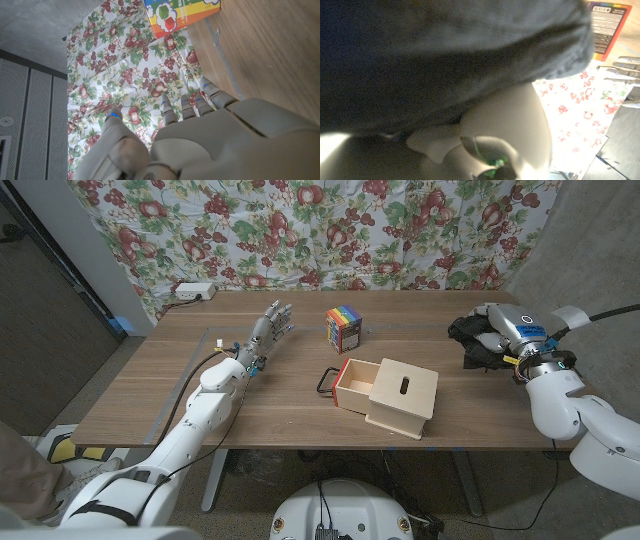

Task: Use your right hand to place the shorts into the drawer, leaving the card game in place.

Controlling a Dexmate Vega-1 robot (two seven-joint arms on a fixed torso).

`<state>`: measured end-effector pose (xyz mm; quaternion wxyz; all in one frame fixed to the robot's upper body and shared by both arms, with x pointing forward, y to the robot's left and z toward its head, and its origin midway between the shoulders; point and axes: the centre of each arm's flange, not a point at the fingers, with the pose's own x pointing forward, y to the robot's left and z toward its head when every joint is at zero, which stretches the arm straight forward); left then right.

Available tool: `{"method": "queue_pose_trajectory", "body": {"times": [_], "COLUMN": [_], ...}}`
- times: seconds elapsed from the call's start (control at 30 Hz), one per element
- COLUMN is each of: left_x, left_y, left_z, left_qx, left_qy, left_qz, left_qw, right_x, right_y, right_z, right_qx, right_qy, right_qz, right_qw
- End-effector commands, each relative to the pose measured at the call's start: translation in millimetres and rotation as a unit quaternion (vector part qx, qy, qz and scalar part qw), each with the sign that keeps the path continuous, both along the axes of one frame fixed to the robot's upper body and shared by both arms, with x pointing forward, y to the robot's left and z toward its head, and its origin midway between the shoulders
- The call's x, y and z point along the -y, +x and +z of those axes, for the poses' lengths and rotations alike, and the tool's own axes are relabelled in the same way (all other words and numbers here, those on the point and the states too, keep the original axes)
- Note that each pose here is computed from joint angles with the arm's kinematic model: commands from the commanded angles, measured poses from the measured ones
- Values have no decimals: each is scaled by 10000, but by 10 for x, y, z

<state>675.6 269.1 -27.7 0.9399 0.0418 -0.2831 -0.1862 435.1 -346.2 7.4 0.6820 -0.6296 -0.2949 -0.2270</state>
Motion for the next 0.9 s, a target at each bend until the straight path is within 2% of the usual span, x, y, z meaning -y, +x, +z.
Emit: {"method": "queue_pose_trajectory", "body": {"times": [0.03,0.27,0.5,0.67,0.9], "left_x": [17,5,-6,-15,-22], "left_y": [-14,-9,-19,-24,-19], "left_z": [-28,-43,-11,-3,-1], "left_qx": [-8,-42,-18,-2,8], "left_qy": [-25,-20,11,-12,-13], "left_qz": [-16,-17,-18,-3,-15], "left_qw": [10000,10000,10000,10000,10000], "right_x": [-182,-289,-418,-622,-700], "right_y": [-127,-158,-136,-126,-147], "right_z": [162,226,324,376,438], "right_qx": [247,395,445,459,514], "right_qy": [-167,-292,-474,-956,-996], "right_qz": [362,544,824,941,1176], "right_qw": [9989,9973,9945,9899,9867]}}
